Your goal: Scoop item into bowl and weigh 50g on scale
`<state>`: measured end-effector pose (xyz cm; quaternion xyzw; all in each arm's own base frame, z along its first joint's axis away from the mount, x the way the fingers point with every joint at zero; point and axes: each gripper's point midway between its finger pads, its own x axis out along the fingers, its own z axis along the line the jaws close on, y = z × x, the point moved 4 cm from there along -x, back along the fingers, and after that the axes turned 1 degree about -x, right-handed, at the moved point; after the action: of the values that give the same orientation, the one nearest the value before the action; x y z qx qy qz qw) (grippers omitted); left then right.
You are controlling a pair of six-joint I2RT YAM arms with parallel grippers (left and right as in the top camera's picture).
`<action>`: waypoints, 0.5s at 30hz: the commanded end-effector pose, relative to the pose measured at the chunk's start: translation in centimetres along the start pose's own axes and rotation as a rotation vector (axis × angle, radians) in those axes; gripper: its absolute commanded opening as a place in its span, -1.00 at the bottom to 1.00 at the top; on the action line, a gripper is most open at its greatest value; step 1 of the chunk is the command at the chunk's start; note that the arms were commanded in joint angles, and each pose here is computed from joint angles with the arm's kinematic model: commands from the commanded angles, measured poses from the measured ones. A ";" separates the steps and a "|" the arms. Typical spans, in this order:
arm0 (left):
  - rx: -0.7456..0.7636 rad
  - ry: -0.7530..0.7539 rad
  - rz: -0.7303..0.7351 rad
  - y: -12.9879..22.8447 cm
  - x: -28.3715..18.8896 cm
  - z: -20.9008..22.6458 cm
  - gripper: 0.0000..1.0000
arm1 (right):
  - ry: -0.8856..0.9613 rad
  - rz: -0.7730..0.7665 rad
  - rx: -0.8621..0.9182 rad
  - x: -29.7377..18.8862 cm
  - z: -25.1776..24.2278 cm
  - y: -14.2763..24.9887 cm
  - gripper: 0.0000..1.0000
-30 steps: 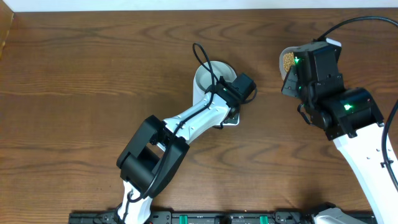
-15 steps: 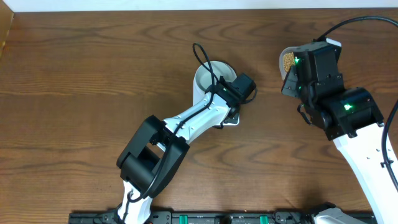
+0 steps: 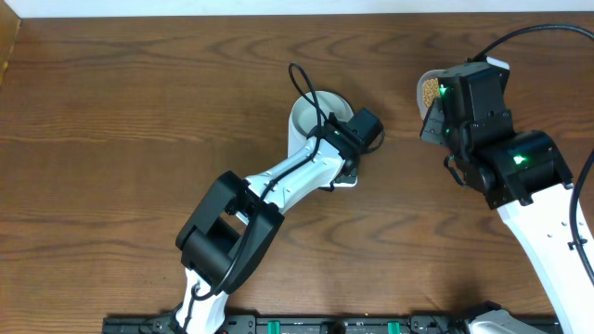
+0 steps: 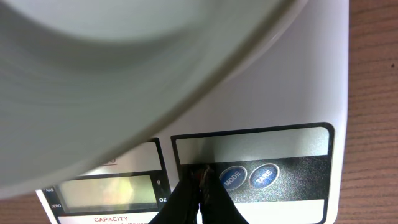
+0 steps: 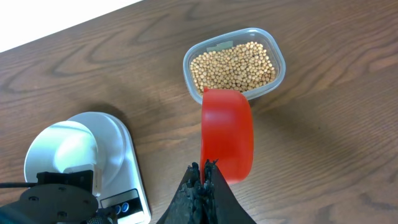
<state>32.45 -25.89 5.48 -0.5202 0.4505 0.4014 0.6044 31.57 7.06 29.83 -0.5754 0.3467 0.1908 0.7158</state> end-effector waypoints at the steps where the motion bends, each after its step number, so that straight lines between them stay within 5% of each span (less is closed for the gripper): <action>1: 0.012 -0.017 0.008 -0.1 1.0 -0.1 -0.85 | 0.007 -0.019 0.002 -0.3 -0.3 -0.7 -0.98; 15: 0.015 -0.038 0.041 0.6 1.5 0.3 -0.86 | 0.013 -0.022 -0.005 -0.3 -0.3 -0.7 -0.98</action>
<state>32.46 -25.89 5.44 -0.5172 0.4512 0.4043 0.6045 31.57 7.06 29.84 -0.5755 0.3465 0.1907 0.7158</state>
